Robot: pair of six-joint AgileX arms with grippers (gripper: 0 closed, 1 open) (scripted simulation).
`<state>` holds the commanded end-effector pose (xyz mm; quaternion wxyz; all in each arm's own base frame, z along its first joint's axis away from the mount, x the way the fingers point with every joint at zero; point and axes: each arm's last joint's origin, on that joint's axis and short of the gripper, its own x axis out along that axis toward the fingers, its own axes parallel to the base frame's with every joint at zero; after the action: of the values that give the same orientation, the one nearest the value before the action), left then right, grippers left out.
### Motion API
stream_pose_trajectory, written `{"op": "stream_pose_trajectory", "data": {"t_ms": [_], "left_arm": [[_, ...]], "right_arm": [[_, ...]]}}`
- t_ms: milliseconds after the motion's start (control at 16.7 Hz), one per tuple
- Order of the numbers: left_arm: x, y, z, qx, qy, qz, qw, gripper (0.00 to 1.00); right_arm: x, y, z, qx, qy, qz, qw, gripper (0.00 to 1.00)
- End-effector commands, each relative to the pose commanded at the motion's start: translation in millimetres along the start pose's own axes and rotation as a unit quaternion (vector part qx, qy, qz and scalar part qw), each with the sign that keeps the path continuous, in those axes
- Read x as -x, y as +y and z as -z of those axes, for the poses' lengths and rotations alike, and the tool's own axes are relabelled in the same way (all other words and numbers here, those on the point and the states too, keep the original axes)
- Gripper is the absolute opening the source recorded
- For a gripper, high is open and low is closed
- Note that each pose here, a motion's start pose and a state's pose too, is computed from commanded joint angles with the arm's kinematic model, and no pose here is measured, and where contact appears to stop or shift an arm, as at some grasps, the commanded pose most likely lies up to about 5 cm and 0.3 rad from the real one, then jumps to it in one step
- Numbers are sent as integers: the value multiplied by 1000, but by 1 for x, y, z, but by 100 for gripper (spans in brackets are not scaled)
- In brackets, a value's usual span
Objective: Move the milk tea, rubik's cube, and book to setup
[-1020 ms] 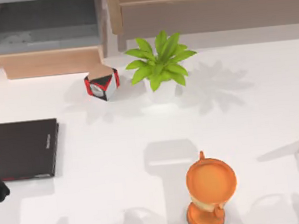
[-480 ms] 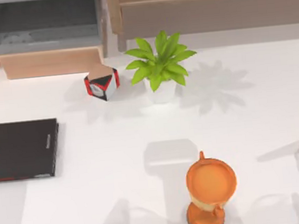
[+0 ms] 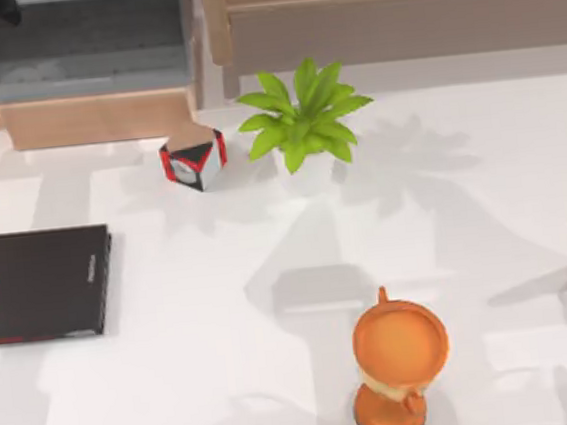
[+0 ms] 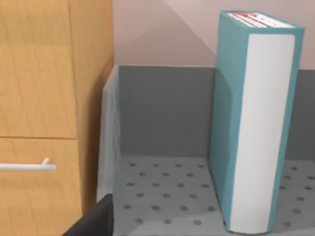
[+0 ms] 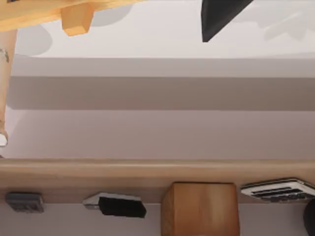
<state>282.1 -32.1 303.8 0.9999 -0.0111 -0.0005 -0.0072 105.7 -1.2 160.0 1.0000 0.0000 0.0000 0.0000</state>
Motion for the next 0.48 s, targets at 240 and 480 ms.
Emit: {"op": "stream_pose_trajectory", "data": {"t_ms": [240, 480], "left_arm": [[-77, -19, 15, 1, 4, 0, 1000, 100], [-130, -35, 43, 1, 6, 1, 1000, 100]], "right_arm": [[0, 0, 0, 0, 0, 0, 1000, 100], [0, 0, 0, 0, 0, 0, 1000, 100]]}}
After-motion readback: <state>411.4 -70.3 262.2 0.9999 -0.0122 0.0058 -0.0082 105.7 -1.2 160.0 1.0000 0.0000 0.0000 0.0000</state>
